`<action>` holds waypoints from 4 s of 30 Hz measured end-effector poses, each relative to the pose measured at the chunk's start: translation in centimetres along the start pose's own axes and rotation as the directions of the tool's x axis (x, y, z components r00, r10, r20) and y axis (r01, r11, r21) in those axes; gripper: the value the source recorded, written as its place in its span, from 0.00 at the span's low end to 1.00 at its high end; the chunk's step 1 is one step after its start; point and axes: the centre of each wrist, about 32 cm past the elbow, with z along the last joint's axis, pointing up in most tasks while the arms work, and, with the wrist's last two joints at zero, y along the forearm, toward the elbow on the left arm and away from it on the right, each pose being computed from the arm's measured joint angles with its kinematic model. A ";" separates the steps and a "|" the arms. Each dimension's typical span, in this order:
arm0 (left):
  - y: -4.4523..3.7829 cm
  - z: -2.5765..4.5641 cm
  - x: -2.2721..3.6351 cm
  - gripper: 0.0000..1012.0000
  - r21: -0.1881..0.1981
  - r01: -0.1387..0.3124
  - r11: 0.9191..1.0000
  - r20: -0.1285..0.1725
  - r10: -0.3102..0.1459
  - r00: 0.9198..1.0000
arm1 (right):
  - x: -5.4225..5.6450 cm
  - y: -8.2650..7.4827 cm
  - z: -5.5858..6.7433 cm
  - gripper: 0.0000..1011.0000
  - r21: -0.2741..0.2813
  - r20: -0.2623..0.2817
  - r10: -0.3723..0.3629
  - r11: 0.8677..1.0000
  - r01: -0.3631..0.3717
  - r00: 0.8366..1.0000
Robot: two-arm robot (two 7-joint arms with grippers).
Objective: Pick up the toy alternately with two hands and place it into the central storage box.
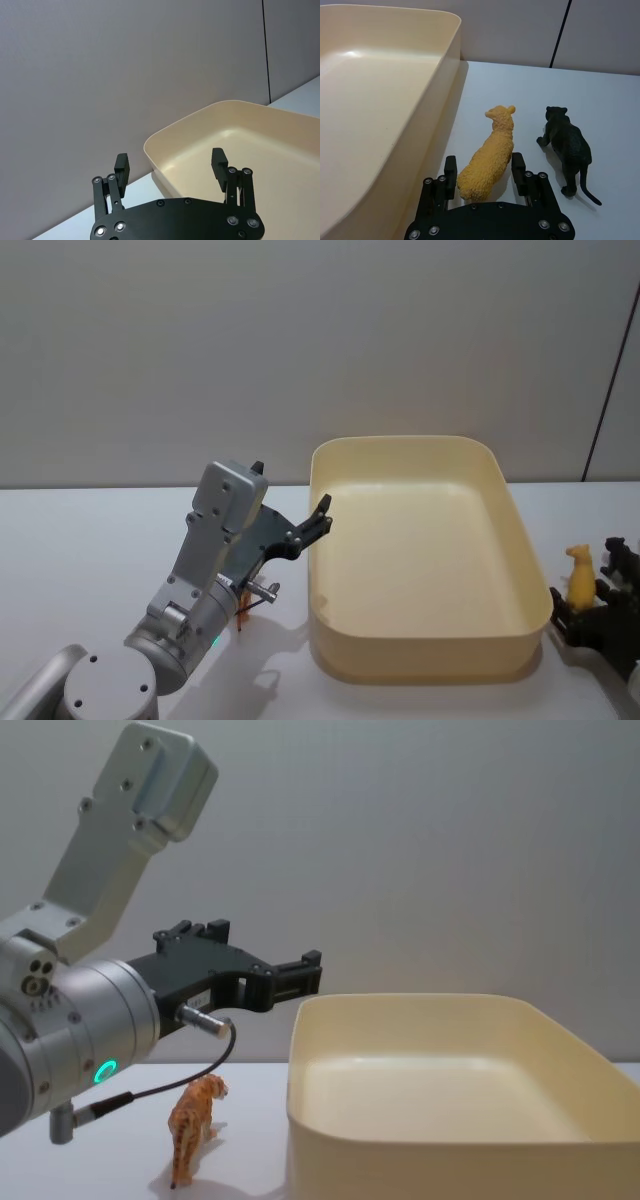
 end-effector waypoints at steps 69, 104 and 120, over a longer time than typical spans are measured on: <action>0.00 0.00 0.00 0.99 0.000 0.000 1.000 0.000 0.000 1.000 | -5.2 3.9 8.7 0.62 0.125 0.051 0.124 0.984 -0.129 0.991; 0.00 0.00 0.00 0.99 0.000 0.000 1.000 0.000 0.000 1.000 | 4.0 -1.1 8.0 0.99 0.136 -0.018 -0.125 0.983 0.126 0.992; 0.00 0.00 0.00 0.99 0.000 0.000 1.000 0.000 0.000 1.000 | 6.8 -2.5 4.2 0.99 -0.006 0.054 -0.178 0.984 0.179 0.983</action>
